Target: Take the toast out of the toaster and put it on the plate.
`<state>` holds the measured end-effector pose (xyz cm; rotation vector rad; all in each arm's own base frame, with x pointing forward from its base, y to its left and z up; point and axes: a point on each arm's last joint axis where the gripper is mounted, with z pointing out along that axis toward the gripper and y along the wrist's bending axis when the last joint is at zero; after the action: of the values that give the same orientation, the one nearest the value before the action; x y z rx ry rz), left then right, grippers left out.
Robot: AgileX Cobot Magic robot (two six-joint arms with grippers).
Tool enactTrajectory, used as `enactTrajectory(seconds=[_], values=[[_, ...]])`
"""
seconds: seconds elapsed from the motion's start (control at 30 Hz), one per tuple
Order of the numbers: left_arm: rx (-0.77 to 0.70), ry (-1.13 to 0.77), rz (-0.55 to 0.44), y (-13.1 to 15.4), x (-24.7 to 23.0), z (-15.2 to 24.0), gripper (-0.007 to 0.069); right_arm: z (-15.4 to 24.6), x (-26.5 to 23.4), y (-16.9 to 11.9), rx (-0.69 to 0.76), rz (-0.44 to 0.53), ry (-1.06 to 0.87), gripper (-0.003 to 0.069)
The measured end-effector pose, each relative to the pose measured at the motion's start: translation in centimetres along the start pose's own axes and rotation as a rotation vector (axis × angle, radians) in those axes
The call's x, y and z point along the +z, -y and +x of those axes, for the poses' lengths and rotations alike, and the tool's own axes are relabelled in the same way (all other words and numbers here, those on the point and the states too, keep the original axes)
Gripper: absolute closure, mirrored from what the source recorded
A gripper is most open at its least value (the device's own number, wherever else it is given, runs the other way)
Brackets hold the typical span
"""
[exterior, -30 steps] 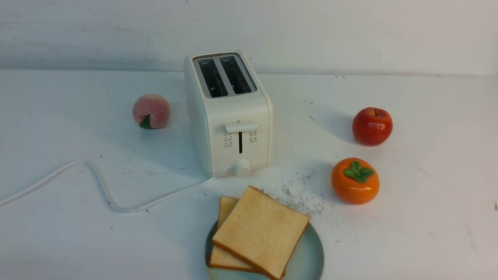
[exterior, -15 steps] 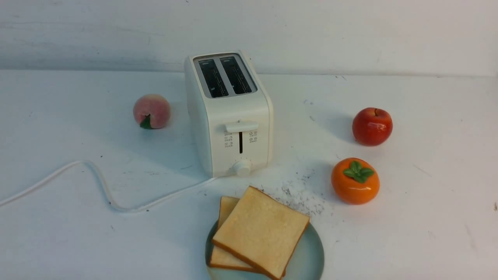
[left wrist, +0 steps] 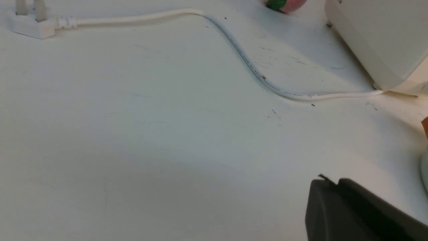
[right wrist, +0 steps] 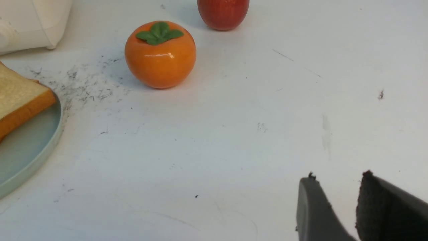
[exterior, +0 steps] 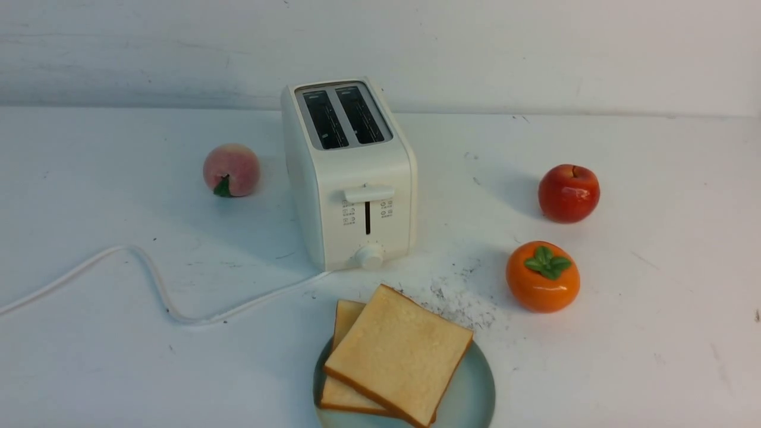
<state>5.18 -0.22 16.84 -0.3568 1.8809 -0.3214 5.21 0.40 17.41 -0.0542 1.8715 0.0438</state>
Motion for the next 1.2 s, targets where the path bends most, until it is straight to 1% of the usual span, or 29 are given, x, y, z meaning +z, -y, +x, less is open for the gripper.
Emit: enactTrajectory(seconds=[1.2], values=[[0.0,0.006,0.002,0.02,0.0,-0.05,0.0569,0.0,0.0,0.0,0.0,0.0,0.0,0.042]])
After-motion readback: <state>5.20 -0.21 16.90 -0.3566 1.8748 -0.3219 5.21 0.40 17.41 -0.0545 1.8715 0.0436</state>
